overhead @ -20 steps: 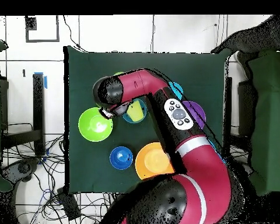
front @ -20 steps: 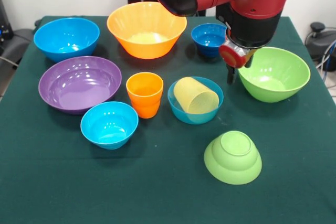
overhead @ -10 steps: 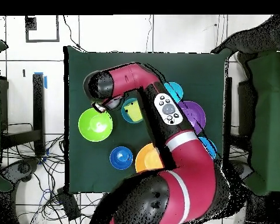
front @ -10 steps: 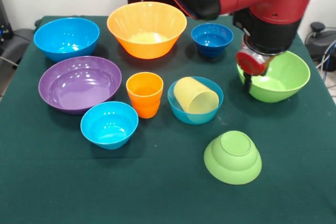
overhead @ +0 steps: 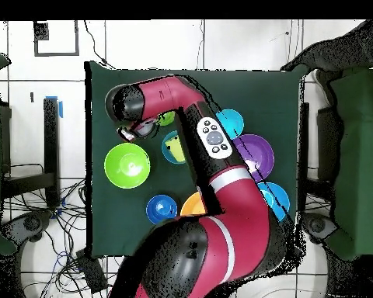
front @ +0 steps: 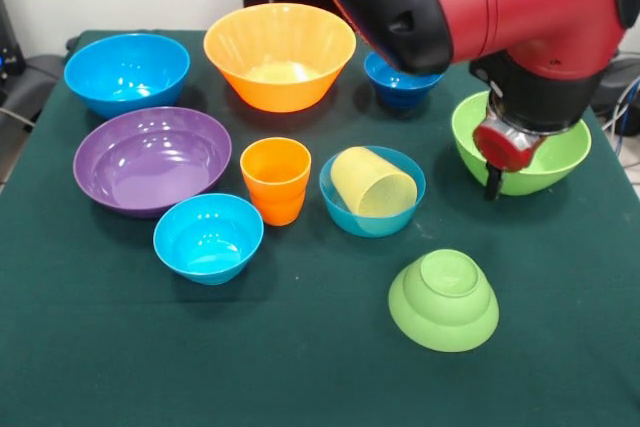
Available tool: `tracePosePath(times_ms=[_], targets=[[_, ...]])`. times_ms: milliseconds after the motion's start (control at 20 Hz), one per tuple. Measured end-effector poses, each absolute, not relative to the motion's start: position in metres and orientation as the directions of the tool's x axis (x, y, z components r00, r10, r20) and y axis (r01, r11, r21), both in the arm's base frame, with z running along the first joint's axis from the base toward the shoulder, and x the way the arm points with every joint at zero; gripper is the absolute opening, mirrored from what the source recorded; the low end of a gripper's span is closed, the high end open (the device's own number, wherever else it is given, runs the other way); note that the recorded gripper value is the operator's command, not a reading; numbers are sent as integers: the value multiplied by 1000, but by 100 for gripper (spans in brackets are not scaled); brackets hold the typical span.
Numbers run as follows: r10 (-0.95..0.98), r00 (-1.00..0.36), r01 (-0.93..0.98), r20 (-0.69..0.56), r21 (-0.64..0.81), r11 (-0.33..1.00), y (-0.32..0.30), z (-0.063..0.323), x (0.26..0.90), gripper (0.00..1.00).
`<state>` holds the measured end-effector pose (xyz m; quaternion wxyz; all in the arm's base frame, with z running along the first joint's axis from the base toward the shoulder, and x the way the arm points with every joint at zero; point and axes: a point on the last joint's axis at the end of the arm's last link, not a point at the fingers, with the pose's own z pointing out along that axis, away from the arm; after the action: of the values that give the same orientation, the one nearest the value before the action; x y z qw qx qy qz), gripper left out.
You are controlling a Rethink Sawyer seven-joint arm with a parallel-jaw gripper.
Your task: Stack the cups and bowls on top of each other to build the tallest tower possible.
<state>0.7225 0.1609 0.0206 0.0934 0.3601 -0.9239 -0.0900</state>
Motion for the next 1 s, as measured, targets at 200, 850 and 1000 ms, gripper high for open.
tracePosePath(times_ms=[200,850,1000], targets=[[-666,-735,-626,128,249,739,155,11,728,100],[-638,-753,-586,160,277,761,138,-6,731,100],[-637,-754,-584,160,280,762,138,-5,731,100]])
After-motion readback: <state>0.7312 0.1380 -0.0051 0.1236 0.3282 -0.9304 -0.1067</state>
